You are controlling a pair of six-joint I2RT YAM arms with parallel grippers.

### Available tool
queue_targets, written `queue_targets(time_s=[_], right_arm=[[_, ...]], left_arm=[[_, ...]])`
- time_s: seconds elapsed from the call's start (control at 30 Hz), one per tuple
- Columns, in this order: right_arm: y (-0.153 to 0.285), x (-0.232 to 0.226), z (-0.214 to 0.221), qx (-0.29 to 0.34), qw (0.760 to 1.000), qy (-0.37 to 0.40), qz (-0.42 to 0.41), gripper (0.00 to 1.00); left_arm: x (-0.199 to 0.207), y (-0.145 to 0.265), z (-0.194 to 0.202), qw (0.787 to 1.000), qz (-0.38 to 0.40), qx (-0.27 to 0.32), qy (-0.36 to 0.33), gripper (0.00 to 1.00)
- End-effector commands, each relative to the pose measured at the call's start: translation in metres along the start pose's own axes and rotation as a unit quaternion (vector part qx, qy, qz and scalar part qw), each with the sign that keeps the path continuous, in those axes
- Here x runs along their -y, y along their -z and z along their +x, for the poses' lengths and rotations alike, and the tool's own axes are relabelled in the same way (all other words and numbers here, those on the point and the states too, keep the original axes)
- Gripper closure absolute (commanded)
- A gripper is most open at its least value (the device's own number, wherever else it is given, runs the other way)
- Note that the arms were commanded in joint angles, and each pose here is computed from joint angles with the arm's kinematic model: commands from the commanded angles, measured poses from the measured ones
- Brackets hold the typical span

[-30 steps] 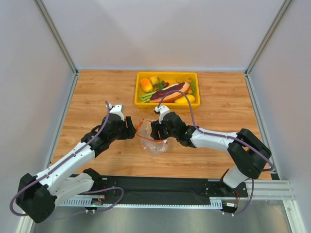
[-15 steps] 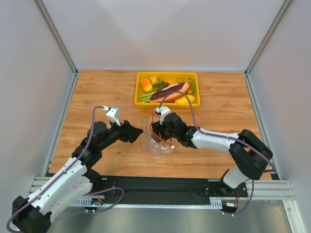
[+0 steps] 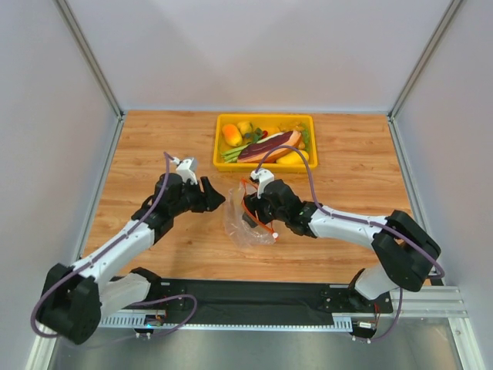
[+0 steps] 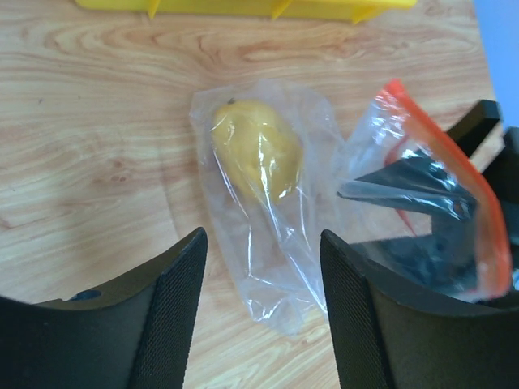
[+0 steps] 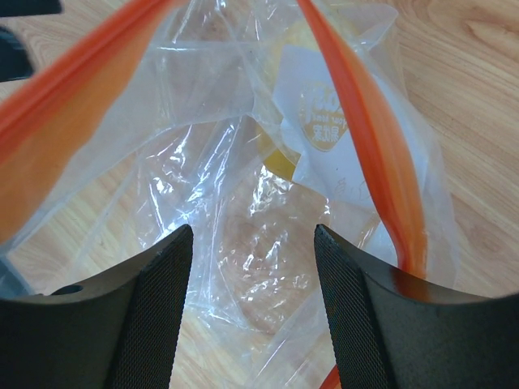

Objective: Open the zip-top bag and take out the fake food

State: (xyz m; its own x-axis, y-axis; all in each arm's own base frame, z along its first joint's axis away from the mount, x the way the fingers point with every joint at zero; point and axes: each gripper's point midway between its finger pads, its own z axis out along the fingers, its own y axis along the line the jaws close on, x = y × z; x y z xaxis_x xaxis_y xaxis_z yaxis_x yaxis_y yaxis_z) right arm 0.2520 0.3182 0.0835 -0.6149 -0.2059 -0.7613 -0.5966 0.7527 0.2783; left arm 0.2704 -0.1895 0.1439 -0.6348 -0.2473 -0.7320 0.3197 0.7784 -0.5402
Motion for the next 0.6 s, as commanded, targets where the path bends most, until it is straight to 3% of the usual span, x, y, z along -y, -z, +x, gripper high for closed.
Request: queue_targets(time_s=[0.0, 0.23, 0.57], right_arm=[[0.006, -0.005, -0.013, 0.025, 1.0, -0.014, -0.011, 0.37], [0.01, -0.012, -0.017, 0.035, 0.999, -0.028, -0.026, 0.37], [0.007, -0.02, -0.023, 0.036, 0.998, -0.03, -0.043, 0.38]], left_arm=[[0.011, -0.021, -0.019, 1.0, 0.019, -0.005, 0.003, 0.37], [-0.01, -0.049, -0.002, 0.998, -0.025, -0.052, 0.04, 0.4], [-0.02, -0.068, 0.035, 0.992, -0.016, -0.103, 0.072, 0.36]])
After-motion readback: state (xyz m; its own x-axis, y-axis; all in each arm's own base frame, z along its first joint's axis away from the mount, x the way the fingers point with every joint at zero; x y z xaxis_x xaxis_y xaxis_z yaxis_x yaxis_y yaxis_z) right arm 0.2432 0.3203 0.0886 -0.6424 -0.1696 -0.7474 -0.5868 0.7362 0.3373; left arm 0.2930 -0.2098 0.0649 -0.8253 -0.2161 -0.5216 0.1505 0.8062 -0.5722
